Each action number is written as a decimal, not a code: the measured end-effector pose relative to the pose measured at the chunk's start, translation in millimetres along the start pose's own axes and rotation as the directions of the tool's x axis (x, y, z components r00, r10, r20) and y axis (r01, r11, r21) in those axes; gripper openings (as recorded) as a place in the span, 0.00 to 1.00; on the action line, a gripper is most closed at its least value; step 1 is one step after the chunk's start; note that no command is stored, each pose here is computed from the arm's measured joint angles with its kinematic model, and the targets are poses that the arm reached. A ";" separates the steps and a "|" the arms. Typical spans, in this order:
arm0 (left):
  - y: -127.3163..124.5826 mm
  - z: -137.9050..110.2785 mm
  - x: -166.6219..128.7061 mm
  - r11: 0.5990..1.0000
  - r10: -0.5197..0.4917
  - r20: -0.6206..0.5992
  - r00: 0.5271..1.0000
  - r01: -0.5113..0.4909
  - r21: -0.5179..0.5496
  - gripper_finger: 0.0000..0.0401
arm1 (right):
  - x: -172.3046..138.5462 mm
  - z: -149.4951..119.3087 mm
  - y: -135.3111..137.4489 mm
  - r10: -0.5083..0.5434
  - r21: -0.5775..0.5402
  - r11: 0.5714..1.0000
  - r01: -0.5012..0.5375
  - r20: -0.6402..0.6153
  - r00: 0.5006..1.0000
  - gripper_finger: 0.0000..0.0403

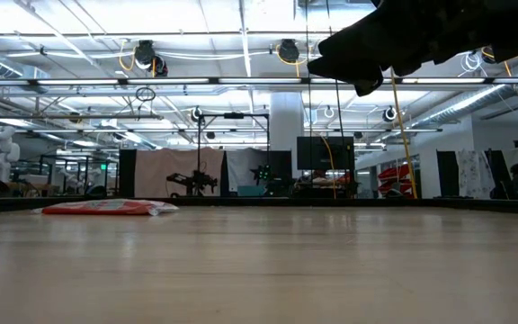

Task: Sort popcorn bags into baskets
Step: Put the popcorn bag into the transparent bin

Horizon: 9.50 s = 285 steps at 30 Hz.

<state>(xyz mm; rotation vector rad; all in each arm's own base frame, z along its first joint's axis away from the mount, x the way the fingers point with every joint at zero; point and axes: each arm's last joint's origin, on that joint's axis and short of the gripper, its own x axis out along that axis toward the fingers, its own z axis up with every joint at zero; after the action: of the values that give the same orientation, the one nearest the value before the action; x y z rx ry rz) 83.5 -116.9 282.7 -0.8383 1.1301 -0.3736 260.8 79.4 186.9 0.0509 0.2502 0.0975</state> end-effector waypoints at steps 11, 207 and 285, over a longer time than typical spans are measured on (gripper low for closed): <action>26.5 -18.9 17.4 0.992 -0.119 -0.040 0.992 0.117 -0.054 0.05 | -0.7 -1.2 3.3 0.011 -0.003 1.000 -0.012 -0.009 1.000 0.45; 21.0 127.1 63.9 0.583 0.590 0.724 0.357 -0.809 -0.075 0.08 | 183.7 15.2 -153.3 -0.285 0.074 0.952 0.296 -0.131 0.950 0.60; 77.2 199.0 147.4 0.712 0.523 0.628 0.576 -0.700 0.049 0.08 | -16.4 -56.2 24.7 -0.194 -0.244 0.965 0.100 -0.400 0.896 0.48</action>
<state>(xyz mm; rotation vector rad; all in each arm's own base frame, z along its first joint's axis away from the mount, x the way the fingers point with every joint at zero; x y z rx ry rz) 312.3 -84.0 164.9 -0.1965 0.6913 0.3077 228.7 104.4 138.1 -0.2112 0.6752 -0.0187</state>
